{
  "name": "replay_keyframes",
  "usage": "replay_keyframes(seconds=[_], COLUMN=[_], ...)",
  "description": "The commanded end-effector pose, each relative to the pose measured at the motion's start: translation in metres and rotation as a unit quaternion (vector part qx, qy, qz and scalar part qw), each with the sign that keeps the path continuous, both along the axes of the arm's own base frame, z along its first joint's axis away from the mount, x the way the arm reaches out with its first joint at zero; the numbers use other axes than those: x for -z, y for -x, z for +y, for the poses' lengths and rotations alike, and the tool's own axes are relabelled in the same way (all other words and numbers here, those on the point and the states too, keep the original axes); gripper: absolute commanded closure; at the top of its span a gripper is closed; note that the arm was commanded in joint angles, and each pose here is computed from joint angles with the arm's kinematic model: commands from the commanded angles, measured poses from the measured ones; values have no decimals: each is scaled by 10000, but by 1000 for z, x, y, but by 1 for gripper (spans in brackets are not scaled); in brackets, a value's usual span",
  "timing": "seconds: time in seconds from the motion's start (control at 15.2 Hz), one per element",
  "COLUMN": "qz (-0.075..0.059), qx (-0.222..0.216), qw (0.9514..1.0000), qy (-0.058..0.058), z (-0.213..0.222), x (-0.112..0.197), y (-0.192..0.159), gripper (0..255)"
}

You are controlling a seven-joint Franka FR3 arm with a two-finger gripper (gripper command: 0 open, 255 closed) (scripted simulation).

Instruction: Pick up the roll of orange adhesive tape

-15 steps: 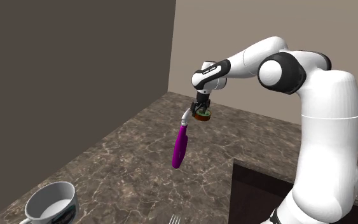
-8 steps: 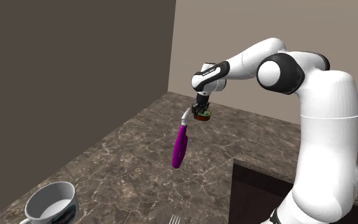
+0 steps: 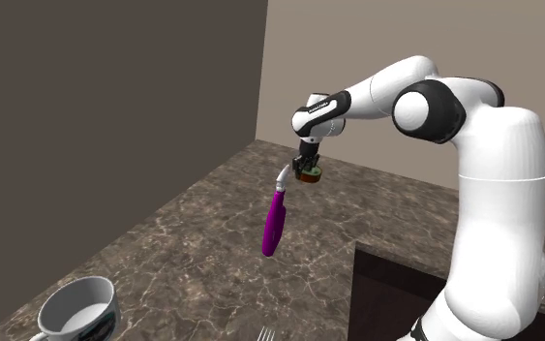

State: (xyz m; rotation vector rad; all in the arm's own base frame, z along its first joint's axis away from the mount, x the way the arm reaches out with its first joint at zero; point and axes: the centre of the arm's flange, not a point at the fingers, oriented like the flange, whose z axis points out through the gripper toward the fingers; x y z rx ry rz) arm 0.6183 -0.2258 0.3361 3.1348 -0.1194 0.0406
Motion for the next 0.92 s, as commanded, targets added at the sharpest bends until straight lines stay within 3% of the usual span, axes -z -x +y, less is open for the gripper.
replay_keyframes(seconds=[0.0, 0.86], qz=[3, 3], qx=[1, 1], qw=[10000, 10000], qy=[0, 0], z=[1, 1], x=[-10, -69], y=[0, 0], gripper=[255, 255])
